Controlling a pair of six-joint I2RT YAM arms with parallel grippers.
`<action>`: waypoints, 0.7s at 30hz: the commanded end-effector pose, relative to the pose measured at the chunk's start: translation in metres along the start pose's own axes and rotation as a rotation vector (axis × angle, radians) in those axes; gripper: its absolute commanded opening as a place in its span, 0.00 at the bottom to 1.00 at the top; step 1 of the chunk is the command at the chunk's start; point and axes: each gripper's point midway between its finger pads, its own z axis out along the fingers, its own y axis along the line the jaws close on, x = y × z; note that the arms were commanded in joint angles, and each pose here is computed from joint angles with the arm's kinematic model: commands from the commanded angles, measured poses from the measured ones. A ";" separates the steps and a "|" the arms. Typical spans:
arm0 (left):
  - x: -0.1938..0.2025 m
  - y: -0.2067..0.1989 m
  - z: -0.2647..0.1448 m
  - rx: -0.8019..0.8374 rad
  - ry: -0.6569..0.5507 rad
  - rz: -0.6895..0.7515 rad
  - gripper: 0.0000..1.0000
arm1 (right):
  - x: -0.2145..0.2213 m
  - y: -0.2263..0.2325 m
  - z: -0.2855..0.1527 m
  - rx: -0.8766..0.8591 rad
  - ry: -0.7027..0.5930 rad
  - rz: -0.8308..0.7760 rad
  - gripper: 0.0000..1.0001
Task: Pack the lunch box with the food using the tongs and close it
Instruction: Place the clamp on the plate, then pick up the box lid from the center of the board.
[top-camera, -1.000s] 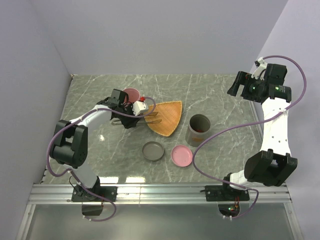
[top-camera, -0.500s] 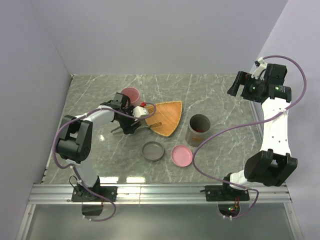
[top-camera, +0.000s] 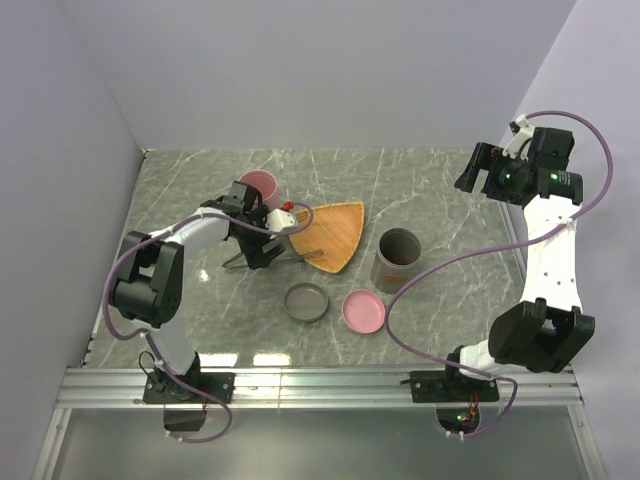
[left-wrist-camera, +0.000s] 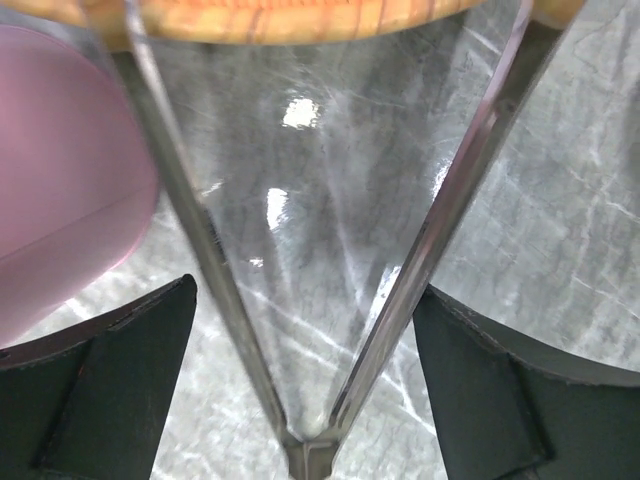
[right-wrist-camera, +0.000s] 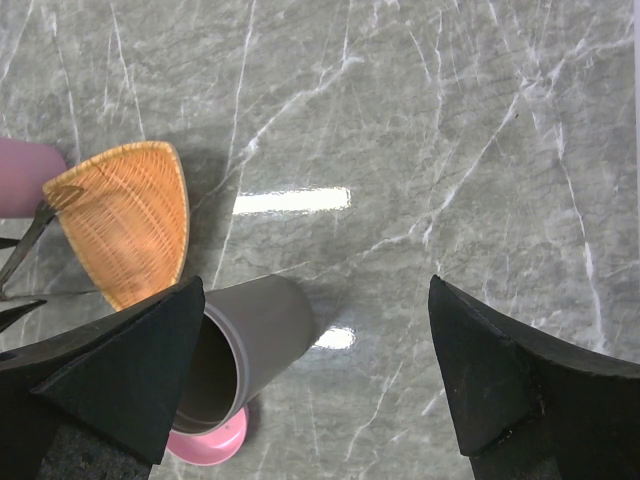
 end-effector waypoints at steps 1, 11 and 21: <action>-0.033 0.012 -0.032 -0.057 -0.079 0.030 0.96 | -0.006 0.000 -0.005 0.002 -0.022 -0.019 1.00; -0.081 0.010 -0.095 -0.104 -0.197 0.017 0.99 | -0.015 0.008 -0.016 -0.029 -0.042 -0.095 1.00; -0.114 -0.071 -0.174 -0.054 -0.421 0.307 0.99 | 0.003 0.035 -0.041 -0.167 -0.028 -0.239 1.00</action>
